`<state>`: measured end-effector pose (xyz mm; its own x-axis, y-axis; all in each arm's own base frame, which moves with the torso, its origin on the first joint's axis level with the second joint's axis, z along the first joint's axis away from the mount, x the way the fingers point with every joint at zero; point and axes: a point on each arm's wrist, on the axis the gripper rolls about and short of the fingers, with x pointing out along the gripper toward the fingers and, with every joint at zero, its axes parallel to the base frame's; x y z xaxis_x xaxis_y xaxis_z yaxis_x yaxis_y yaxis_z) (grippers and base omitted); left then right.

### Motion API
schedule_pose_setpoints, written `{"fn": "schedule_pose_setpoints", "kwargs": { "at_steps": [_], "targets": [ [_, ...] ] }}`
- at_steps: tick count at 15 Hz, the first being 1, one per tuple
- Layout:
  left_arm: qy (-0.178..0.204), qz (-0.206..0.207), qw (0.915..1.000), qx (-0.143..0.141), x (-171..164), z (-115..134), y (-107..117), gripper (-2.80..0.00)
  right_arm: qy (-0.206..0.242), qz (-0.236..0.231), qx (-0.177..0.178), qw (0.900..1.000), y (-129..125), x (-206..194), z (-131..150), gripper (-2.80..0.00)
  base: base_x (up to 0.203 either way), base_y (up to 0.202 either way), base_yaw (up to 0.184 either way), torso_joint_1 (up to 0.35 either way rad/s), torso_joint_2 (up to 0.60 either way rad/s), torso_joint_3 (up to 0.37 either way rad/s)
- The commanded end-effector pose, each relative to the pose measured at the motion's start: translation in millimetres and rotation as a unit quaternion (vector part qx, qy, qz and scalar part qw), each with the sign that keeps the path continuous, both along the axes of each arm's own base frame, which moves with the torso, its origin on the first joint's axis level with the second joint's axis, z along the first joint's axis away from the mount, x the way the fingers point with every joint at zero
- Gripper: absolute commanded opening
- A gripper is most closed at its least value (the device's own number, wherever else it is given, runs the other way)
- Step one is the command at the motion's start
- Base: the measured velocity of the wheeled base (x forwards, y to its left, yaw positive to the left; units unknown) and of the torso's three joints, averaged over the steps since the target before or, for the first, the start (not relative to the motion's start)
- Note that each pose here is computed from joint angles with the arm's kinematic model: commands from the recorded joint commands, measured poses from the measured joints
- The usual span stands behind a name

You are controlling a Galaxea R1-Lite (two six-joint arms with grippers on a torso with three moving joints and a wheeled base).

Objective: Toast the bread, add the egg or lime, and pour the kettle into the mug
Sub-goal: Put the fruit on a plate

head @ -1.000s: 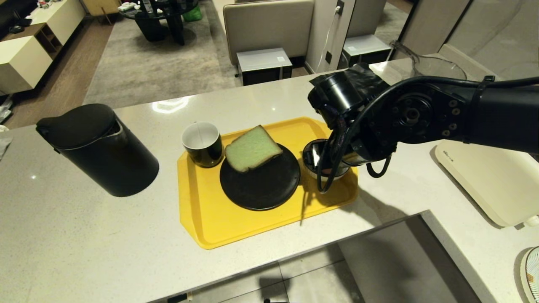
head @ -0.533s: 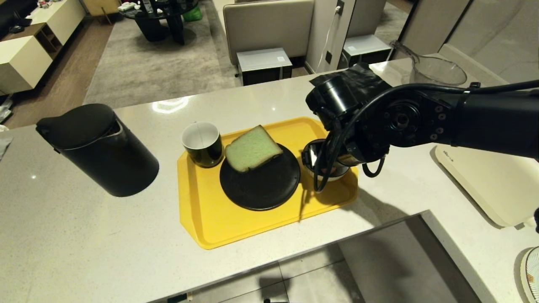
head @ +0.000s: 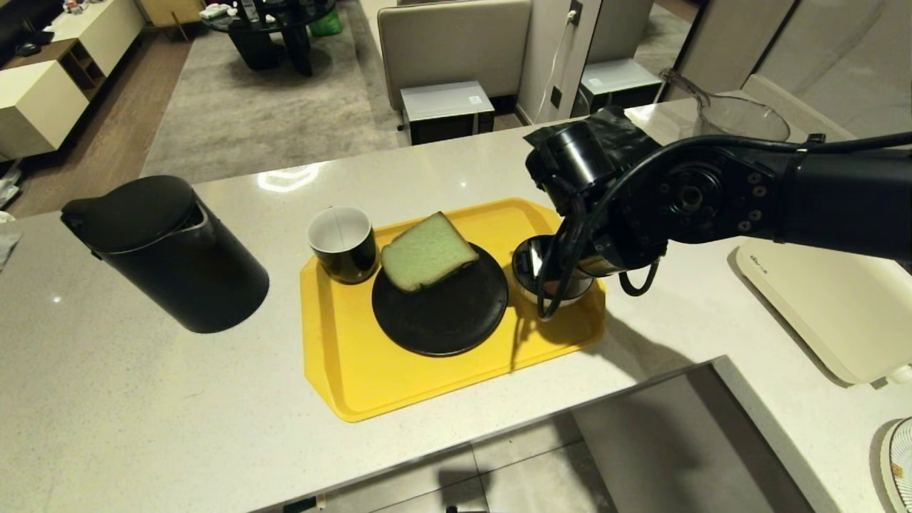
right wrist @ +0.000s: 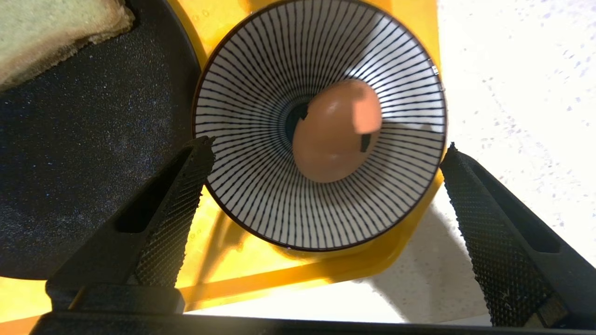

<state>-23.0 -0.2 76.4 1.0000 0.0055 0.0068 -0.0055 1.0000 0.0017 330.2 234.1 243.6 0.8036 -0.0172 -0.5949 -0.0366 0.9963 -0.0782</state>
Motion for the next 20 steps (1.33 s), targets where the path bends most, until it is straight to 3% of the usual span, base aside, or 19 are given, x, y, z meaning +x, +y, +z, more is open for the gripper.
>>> {"fn": "schedule_pose_setpoints", "kwargs": {
  "at_steps": [1,3,4,12,20],
  "targets": [
    [0.0,0.0,1.0,0.0,0,0,0,-2.8,-0.011,0.005,0.002,1.0,-5,-6,12,0.0,0.0,0.0,0.0,0.0,0.0,0.0],
    [0.0,0.0,1.0,0.0,0,0,0,-2.8,-0.015,0.007,0.002,1.0,-6,-8,15,0.0,0.0,0.0,0.0,0.0,0.0,0.0],
    [0.0,0.0,1.0,0.0,0,0,0,-2.8,-0.016,0.007,0.003,1.0,-7,-9,17,-2.8,0.0,0.0,0.0,0.0,0.0,0.0],
    [0.0,0.0,1.0,0.0,0,0,0,-2.8,-0.023,0.02,-0.008,1.0,-12,-16,27,-2.8,0.0,0.0,0.0,0.0,0.0,0.0],
    [0.0,0.0,1.0,0.001,0,0,0,-2.8,-0.075,0.027,0.012,0.997,-37,-51,74,-2.8,0.0,0.0,0.0,0.0,0.0,0.0]
  ]
}}
